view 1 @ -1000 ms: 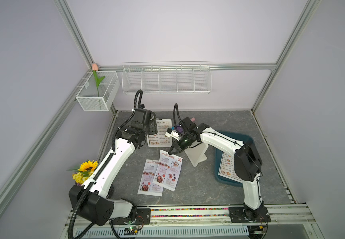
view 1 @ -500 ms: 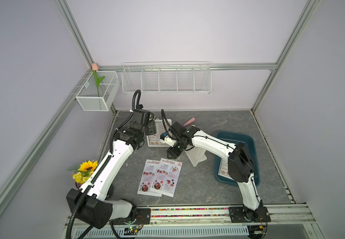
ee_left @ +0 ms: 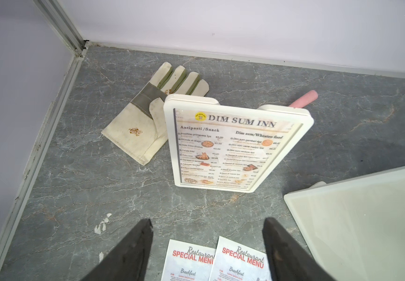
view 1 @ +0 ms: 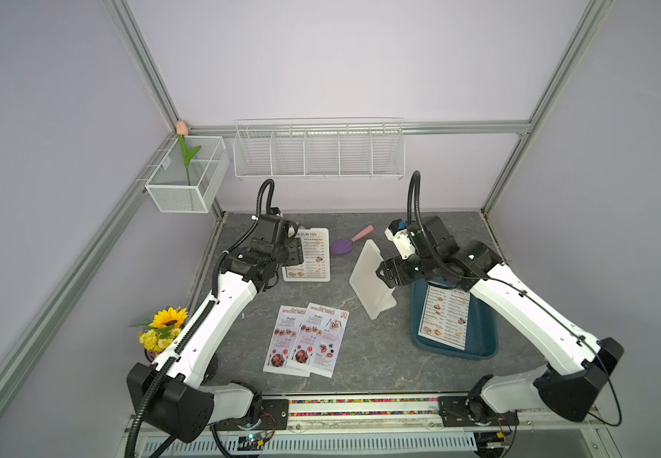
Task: Replace the menus in the menu holders
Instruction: Place the menu on the menu, then move the menu holder to the center of the board.
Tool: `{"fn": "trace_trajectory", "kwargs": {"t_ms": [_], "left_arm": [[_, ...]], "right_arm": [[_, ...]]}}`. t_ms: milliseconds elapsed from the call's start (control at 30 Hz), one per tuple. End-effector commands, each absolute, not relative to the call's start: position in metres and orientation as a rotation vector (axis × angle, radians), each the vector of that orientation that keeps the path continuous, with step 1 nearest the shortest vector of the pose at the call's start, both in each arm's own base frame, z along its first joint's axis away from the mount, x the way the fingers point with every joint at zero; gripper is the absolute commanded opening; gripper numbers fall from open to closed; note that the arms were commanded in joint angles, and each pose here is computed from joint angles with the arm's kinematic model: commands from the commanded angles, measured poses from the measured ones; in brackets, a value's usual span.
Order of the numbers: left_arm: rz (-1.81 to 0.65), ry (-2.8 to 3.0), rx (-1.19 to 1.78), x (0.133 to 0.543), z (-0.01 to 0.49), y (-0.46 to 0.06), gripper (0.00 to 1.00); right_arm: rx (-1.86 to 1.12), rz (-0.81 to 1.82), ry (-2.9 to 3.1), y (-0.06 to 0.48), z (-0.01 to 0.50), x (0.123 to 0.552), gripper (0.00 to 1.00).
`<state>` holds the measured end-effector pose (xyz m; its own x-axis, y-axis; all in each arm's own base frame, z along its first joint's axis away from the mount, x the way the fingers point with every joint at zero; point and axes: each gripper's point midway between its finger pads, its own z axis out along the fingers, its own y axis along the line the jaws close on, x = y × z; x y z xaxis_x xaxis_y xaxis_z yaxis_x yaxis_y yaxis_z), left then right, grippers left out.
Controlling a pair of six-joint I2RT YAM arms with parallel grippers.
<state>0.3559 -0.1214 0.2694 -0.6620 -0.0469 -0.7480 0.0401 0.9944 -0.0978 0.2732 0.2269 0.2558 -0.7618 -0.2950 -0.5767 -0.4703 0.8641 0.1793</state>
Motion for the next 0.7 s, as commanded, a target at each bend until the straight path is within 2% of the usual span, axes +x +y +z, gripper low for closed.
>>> {"fn": "trace_trajectory", "kwargs": {"t_ms": [0, 233, 400, 667], "left_arm": [[-0.174, 2.268, 0.007, 0.353, 0.282, -0.13, 0.74], [-0.199, 2.256, 0.054, 0.354, 0.288, -0.148, 0.74], [-0.202, 2.246, 0.061, 0.355, 0.293, -0.151, 0.74], [-0.202, 2.247, 0.06, 0.357, 0.292, -0.152, 0.74]], "right_arm": [[-0.453, 0.338, 2.597, 0.203, 0.227, 0.264, 0.86], [-0.486, 0.283, 2.601, 0.208, 0.199, 0.283, 0.83], [-0.588, 0.211, 2.491, 0.211, 0.198, 0.316, 0.78], [-0.738, 0.091, 2.36, 0.221, 0.196, 0.367, 0.78]]}}
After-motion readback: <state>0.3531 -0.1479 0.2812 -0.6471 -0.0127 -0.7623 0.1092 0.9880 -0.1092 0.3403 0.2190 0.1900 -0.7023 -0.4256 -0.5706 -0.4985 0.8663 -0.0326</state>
